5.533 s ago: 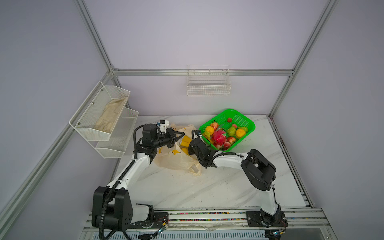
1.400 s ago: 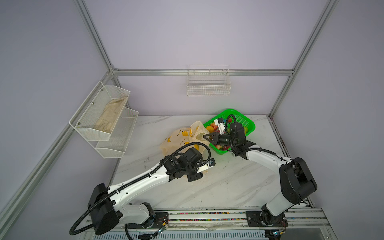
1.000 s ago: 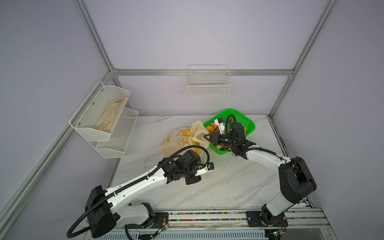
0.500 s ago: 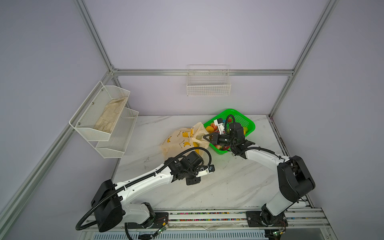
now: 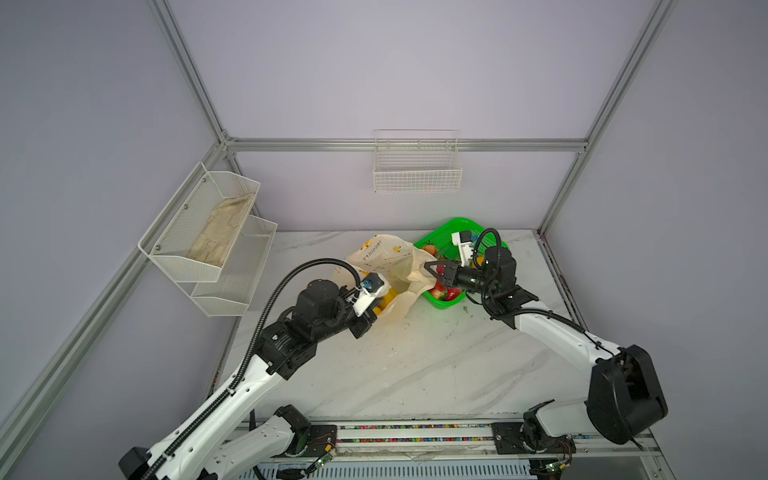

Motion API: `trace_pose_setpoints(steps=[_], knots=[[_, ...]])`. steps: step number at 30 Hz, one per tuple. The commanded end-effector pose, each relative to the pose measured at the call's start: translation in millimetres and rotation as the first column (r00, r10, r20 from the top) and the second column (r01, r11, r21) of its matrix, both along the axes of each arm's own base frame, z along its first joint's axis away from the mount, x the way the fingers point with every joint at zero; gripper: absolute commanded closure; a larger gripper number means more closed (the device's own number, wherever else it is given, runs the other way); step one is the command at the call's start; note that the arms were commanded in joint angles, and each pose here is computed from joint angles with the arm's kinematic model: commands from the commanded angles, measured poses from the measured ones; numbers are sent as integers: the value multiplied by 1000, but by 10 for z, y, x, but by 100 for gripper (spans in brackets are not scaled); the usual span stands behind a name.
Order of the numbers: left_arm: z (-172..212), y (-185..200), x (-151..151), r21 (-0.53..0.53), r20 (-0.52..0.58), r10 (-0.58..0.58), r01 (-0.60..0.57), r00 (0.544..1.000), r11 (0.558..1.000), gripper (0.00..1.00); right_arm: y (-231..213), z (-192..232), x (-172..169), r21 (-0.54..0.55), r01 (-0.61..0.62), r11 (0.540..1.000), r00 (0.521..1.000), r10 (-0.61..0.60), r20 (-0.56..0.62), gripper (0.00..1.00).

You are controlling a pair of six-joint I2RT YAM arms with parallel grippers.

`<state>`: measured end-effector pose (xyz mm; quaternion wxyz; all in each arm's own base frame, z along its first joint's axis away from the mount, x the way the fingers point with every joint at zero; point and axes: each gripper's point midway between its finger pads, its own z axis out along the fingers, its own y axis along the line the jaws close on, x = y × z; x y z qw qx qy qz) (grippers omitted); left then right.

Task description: Place the fake fruits into the plastic bag and tie a complex knot

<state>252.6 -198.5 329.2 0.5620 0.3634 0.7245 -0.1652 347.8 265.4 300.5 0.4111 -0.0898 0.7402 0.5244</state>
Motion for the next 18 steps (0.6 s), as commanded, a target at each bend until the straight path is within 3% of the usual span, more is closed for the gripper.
trace_pose_setpoints(steps=[1, 8, 18], knots=[[490, 120, 141, -264, 37, 64, -52, 997, 963, 100, -152, 367, -54, 63, 80, 995, 994, -85, 67, 100], [845, 415, 432, -468, -69, 187, -197, 980, 862, 100, -307, 600, -220, 121, 125, 985, 987, -135, 82, 100], [1093, 519, 639, -581, -138, 168, -217, 976, 785, 100, -363, 599, -381, 109, 113, 988, 985, -125, 116, 100]])
